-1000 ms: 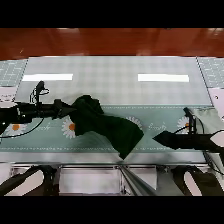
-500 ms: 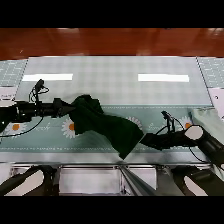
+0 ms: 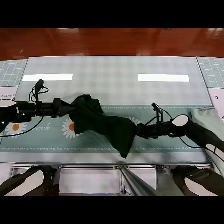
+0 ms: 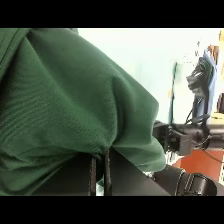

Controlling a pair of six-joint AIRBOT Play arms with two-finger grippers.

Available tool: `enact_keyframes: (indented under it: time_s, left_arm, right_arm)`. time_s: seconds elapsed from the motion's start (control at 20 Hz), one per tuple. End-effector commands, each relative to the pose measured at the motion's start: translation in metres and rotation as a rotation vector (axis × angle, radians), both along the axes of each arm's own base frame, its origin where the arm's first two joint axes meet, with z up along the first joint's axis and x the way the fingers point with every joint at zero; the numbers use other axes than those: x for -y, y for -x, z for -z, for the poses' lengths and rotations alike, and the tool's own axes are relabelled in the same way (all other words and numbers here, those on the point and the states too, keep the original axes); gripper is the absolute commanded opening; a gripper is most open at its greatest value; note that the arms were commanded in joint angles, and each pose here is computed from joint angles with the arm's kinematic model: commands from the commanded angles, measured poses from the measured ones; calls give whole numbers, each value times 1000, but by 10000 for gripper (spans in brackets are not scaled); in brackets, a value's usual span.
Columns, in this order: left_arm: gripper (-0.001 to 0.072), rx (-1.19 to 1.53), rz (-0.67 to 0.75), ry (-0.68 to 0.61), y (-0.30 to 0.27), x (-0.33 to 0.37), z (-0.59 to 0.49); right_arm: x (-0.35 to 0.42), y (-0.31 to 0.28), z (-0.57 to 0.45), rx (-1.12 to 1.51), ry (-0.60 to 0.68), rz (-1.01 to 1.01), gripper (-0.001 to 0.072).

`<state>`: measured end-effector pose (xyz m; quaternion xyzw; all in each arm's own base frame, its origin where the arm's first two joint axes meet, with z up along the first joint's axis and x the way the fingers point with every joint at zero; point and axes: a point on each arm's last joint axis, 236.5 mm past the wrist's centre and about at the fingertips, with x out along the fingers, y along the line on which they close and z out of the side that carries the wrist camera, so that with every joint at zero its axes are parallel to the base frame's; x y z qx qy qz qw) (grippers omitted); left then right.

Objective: Fold the shirts.

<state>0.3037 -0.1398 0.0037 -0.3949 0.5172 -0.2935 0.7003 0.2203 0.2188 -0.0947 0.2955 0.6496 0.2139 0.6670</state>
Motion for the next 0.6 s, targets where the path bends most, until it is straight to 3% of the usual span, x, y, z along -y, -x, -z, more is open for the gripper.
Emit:
enact_keyframes:
  time_s: [0.0, 0.3, 0.4, 0.55]
  left_arm:
    - [21, 58, 0, -4, -5, -7, -16]
    - [21, 420, -85, -57, -47, -32, -167]
    - [21, 589, -98, -40, -48, -28, -244]
    - [21, 807, -98, -133, -29, -27, -330]
  right_arm:
    - [-11, -27, -43, 131, -40, -112, 22]
    - [84, -119, -243, 614, 190, 4, 22]
    - [97, -124, -326, 791, 213, 47, 22]
    - [108, -105, -427, 1020, 265, 77, 22]
